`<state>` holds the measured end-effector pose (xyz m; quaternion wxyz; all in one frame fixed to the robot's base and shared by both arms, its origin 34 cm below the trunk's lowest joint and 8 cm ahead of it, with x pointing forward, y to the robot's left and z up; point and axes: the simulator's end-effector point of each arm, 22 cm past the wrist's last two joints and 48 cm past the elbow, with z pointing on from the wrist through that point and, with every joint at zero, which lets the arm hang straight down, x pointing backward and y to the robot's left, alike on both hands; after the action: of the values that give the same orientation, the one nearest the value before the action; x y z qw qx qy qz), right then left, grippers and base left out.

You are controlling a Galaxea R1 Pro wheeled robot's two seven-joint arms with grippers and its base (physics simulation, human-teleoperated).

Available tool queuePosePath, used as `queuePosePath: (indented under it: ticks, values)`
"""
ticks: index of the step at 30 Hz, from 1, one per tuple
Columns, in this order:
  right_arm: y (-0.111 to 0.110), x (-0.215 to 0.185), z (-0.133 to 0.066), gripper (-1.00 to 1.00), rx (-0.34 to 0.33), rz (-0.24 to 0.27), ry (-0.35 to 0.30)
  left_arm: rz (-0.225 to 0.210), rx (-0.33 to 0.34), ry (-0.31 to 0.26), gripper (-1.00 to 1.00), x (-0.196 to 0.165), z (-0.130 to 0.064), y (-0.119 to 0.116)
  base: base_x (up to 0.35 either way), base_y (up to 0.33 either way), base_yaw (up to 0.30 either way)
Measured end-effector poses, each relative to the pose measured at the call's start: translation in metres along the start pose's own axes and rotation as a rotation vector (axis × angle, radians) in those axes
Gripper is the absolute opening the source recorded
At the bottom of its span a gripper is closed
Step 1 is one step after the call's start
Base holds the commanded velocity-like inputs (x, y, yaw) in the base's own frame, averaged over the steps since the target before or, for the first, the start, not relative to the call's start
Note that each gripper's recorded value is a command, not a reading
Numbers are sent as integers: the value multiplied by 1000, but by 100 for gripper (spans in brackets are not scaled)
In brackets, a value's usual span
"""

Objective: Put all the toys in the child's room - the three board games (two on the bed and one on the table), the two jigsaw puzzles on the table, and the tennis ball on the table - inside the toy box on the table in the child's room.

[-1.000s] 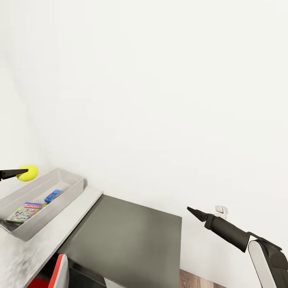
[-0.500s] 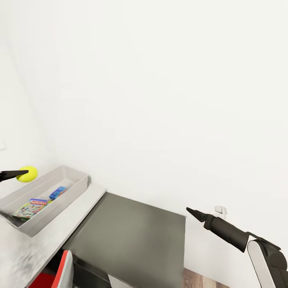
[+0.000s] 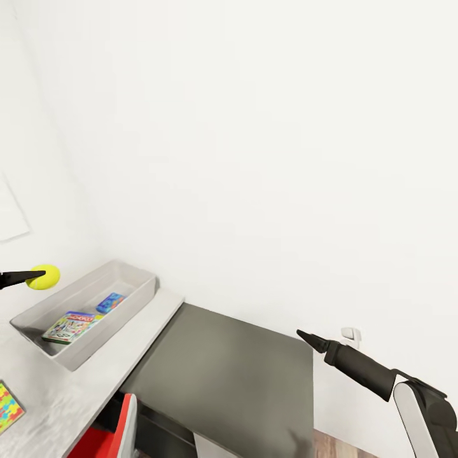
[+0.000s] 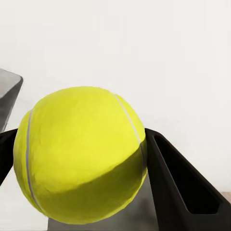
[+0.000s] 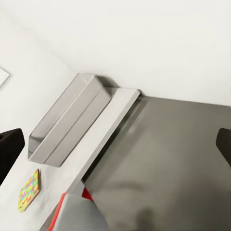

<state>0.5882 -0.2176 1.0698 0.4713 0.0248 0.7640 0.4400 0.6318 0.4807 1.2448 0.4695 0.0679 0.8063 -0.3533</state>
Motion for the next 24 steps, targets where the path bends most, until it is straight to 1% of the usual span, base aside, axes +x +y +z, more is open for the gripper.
queuePosePath:
  ticks: [3, 10, 18, 24]
  values:
    - [0, 0, 0, 100, 0, -1, 0, 0, 0, 0, -100, 0, 0, 0, 46, 70, 1]
    - [-1, -1, -1, 100, 2, -1, -3, 0, 1, -1, -100, 0, 0, -1, 144, 103, 0]
    - [0, -2, -2, 100, -2, 2, -6, 0, 2, 0, -100, 0, 0, -1, 19, 76, 0]
    - [-1, -3, -2, 100, -1, 3, -6, -1, 3, -1, -100, 0, 0, -1, 1, 15, 0]
